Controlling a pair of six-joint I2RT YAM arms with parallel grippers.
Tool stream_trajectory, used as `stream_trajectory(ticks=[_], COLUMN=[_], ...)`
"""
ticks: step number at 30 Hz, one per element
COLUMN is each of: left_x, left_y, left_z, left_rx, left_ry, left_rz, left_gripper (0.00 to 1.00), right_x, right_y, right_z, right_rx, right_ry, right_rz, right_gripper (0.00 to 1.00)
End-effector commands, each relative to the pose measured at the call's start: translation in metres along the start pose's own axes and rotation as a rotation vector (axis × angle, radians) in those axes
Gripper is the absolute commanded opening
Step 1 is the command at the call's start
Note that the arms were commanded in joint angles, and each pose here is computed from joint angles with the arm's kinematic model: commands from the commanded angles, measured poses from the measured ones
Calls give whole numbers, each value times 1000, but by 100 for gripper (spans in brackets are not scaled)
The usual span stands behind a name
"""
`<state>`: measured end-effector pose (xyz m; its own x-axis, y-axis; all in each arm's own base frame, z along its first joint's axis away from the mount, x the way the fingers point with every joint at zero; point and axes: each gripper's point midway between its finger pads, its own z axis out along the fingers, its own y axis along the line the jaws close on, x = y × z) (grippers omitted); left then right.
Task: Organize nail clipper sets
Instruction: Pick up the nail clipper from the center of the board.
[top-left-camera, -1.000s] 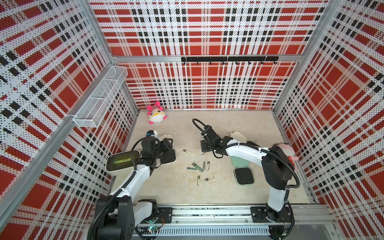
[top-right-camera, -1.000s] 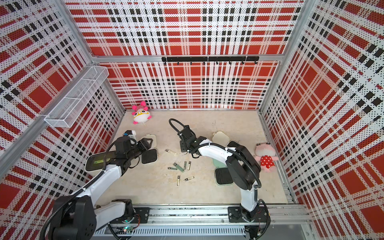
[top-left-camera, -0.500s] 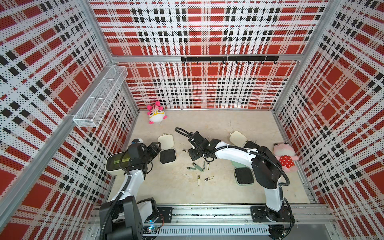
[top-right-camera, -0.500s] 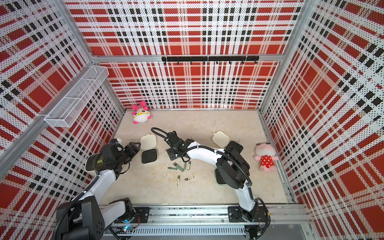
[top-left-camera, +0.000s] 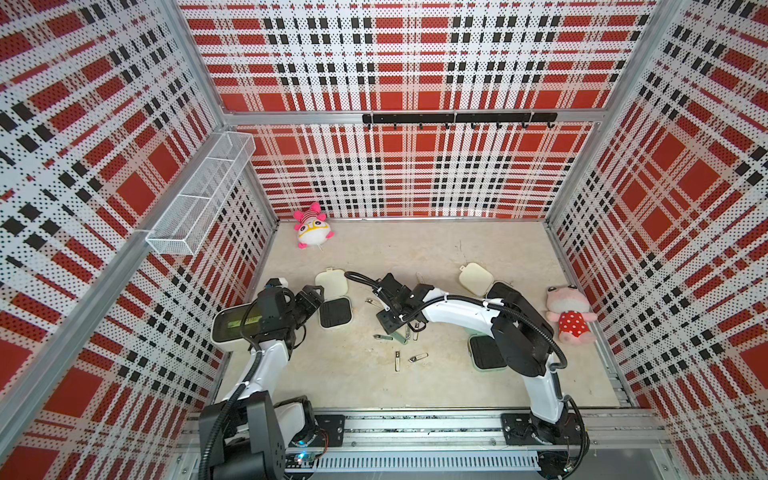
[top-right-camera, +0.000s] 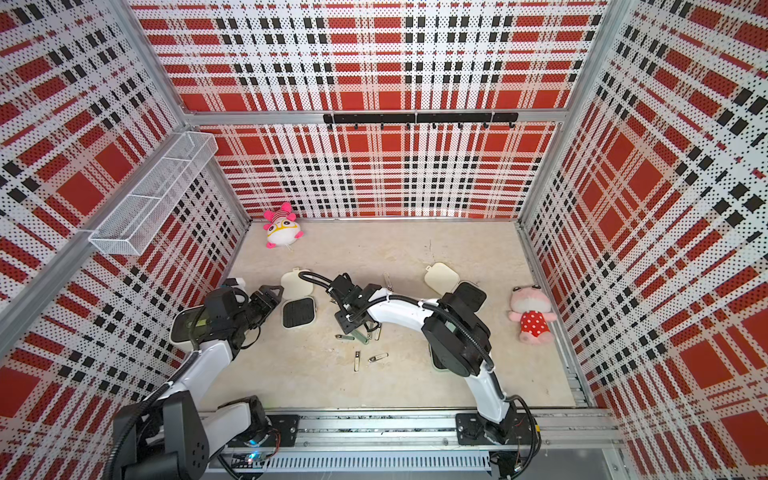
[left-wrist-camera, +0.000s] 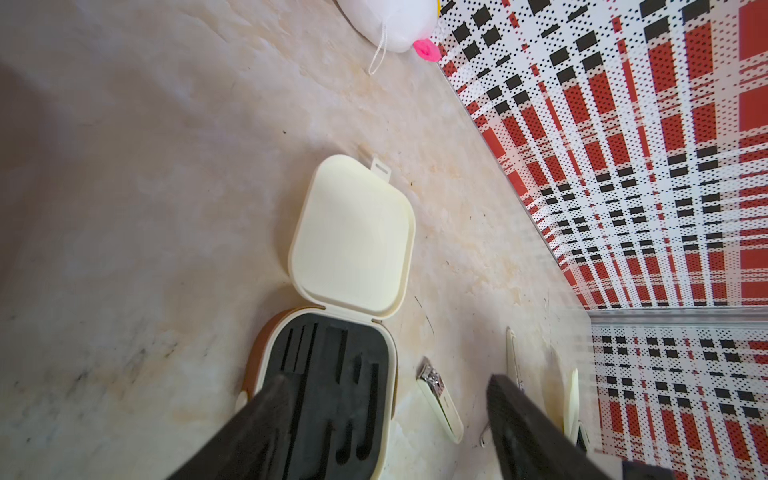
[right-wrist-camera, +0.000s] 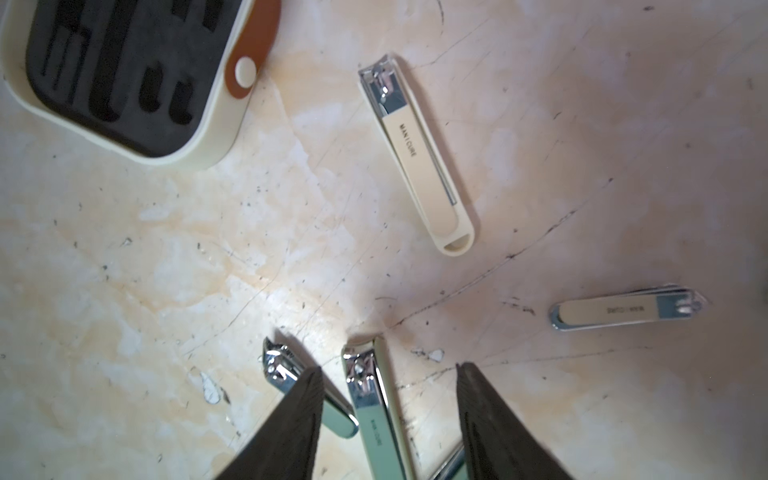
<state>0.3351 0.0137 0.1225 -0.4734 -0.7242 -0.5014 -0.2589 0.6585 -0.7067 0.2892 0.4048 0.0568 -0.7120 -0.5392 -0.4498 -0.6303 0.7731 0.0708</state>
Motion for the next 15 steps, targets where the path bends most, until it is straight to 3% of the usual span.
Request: stream_trajectory(ticks=[1,15], left_x=[0,6], left_y=[-6,-9], left_z=[-2,0], left_rx=[31,34], left_ry=[-1,11], left_rz=[12,20], left_gripper=[78,78], right_x=[16,35], right_y=[2,0], right_z=[8,24], right_rx=[11,42], right_ry=[51,92], right_rz=[-21,-17], right_gripper=[52,46])
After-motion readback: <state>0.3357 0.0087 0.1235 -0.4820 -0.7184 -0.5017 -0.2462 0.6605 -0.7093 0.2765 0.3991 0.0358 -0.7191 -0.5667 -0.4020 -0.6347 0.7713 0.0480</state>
